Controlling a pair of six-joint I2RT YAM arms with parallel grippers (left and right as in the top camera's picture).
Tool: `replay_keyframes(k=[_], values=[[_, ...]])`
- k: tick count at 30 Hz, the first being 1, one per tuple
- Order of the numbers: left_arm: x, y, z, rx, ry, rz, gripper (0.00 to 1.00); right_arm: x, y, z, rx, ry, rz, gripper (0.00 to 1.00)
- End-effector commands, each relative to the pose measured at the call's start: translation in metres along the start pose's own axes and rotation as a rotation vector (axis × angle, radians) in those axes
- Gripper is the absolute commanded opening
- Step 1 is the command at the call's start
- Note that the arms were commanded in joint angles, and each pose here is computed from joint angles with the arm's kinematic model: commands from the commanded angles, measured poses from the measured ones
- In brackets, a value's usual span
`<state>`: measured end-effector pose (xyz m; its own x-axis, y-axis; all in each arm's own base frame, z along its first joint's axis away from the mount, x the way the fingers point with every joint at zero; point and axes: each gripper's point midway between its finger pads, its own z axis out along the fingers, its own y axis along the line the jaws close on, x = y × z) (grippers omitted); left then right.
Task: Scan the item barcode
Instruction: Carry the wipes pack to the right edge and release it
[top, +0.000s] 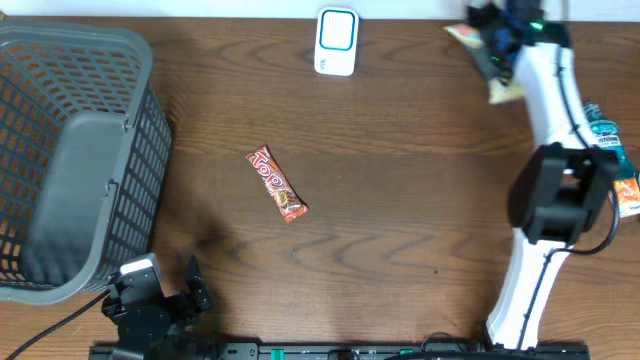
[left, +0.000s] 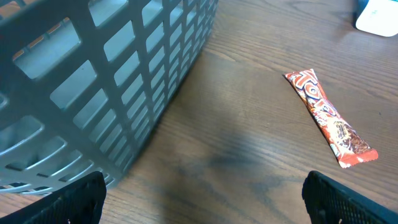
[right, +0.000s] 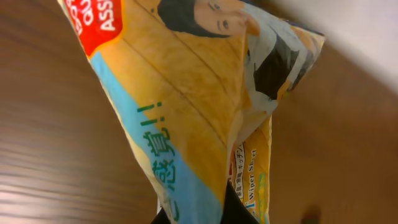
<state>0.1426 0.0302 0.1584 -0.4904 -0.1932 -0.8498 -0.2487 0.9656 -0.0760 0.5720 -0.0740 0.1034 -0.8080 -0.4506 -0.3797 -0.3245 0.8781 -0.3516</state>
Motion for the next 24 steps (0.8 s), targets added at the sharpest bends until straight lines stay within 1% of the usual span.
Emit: replay_keyframes(k=[1, 3, 5, 12, 16, 17, 18, 20, 21, 22, 24], values=[[-0.002, 0.002, -0.001, -0.013, -0.009, -0.005, 0.98, 0.056, -0.012, 0.038, -0.016, 0.129, 0.098, 0.01], [-0.002, 0.002, -0.001, -0.013, -0.009, -0.005, 0.98, 0.078, -0.026, 0.045, 0.002, 0.165, 0.139, 0.01], [-0.002, 0.002, -0.001, -0.013, -0.009, -0.005, 0.98, 0.103, -0.052, 0.049, 0.076, 0.205, 0.222, 0.01], [-0.002, 0.002, -0.001, -0.013, -0.009, -0.005, 0.98, 0.178, -0.125, 0.04, 0.26, 0.33, 0.42, 0.01], [-0.002, 0.002, -0.001, -0.013, -0.009, -0.005, 0.98, 0.21, -0.152, 0.028, 0.346, 0.386, 0.491, 0.01], [-0.002, 0.002, -0.001, -0.013, -0.009, -0.005, 0.98, 0.212, -0.154, 0.026, 0.352, 0.382, 0.516, 0.05], [-0.002, 0.002, -0.001, -0.013, -0.009, -0.005, 0.98, 0.211, -0.158, 0.022, 0.36, 0.366, 0.557, 0.19], [-0.002, 0.002, -0.001, -0.013, -0.009, -0.005, 0.98, 0.198, -0.16, 0.013, 0.341, 0.307, 0.588, 0.45], [-0.002, 0.002, -0.001, -0.013, -0.009, -0.005, 0.98, 0.186, -0.158, 0.007, 0.316, 0.265, 0.59, 0.69], [-0.002, 0.002, -0.001, -0.013, -0.009, -0.005, 0.98, 0.171, -0.156, 0.0, 0.282, 0.21, 0.592, 0.99], [-0.002, 0.002, -0.001, -0.013, -0.009, -0.005, 0.98, 0.136, -0.15, -0.02, 0.198, 0.079, 0.601, 0.99]])
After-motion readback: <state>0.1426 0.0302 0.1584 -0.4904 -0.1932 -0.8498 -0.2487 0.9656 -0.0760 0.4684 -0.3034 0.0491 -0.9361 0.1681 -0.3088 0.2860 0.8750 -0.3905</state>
